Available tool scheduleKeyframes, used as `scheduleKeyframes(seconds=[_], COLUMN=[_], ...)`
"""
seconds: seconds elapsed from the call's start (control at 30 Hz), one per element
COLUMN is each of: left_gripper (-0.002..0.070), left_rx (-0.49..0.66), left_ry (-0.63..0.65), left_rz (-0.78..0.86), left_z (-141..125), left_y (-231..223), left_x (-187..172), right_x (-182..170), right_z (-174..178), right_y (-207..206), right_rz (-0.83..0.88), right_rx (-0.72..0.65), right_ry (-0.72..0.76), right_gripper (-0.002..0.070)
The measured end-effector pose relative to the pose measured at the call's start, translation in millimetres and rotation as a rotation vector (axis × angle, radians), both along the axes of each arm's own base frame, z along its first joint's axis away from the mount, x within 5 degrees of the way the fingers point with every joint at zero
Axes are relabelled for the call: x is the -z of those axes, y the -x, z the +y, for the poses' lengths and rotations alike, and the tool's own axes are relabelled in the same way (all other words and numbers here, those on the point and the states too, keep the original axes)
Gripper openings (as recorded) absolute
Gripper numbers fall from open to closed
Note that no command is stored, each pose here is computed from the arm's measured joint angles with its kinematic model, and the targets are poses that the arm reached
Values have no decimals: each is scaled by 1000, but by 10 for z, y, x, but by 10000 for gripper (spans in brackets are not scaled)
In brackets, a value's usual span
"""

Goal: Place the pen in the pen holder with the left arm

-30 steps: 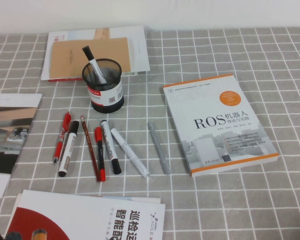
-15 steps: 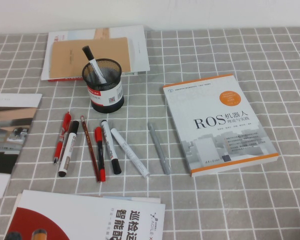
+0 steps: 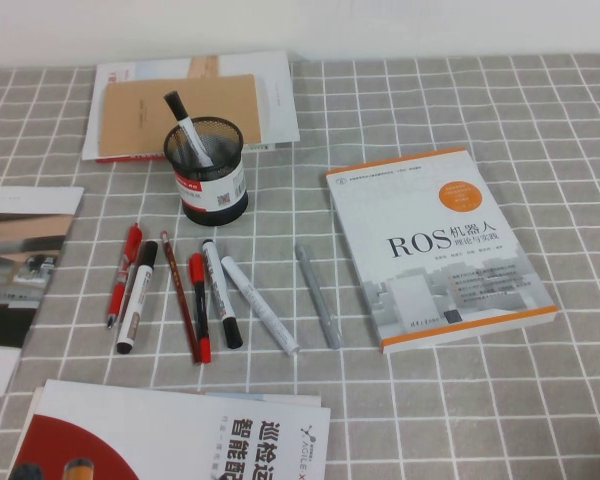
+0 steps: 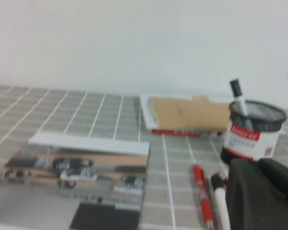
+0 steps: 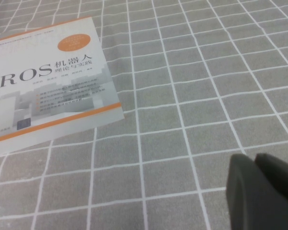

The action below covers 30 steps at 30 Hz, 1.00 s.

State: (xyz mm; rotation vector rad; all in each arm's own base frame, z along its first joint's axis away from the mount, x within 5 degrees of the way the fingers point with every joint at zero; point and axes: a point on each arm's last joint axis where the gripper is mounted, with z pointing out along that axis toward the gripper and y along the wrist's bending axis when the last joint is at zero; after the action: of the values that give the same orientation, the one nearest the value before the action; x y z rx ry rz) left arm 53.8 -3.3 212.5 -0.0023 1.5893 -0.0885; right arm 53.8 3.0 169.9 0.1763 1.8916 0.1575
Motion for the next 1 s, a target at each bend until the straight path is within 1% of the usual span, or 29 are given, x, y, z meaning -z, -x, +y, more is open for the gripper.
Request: scheduleKeyframes(seconds=[0.1, 0.27, 0.47, 0.53, 1.0], left_gripper=[0, 0, 0, 0, 0], left_rx=[-6, -4, 9, 12, 14], left_ry=[5, 34, -12, -19, -30], left_rz=[27, 99, 255, 282, 292], left_z=[2, -1, -9, -11, -11], left_y=[-22, -21, 7, 14, 17], left_x=[148, 236, 381, 405, 415], right_x=[0, 0, 0, 0, 0], right_z=[0, 0, 0, 0, 0], right_y=[0, 0, 0, 0, 0], right_rz=[0, 0, 0, 0, 0], right_rx=[0, 0, 0, 0, 0], right_ry=[0, 0, 0, 0, 0], right_gripper=[-15, -15, -15, -15, -15])
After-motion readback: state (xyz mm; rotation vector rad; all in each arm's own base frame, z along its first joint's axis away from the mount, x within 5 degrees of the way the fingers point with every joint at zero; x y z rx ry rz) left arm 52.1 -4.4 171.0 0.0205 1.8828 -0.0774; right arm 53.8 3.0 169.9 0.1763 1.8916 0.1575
